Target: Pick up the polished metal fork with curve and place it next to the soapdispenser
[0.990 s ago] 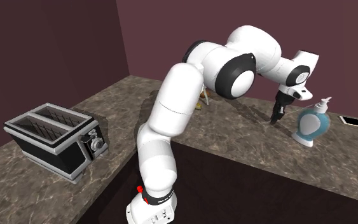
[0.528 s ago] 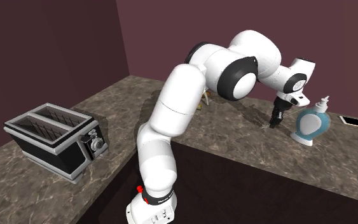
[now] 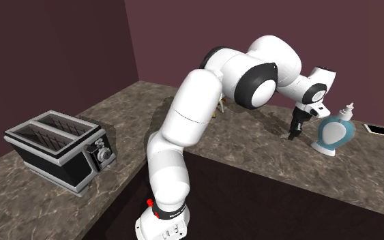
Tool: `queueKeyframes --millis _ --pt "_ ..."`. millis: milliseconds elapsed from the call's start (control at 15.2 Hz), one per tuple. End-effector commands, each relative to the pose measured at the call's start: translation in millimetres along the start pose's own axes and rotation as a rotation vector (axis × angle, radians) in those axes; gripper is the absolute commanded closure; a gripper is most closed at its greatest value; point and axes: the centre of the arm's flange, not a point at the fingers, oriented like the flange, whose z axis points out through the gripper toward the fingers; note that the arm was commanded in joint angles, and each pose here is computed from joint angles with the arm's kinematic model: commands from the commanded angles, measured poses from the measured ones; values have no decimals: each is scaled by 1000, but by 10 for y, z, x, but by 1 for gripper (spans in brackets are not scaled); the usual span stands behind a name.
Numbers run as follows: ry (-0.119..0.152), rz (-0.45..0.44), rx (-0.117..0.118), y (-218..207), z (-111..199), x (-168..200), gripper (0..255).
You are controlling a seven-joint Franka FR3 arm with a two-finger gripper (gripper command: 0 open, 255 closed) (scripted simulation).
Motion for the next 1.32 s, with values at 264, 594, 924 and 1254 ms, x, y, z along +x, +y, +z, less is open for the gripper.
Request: queueKeyframes --millis 264,594,924,1254 --pt "-10 -1 -10 20 67 1 0" --pt "-10 -1 -10 1 -187 -11 0" --pt "-10 -1 -10 -1 -423 -9 0" --pt "-10 -1 -10 -1 -423 -9 0"
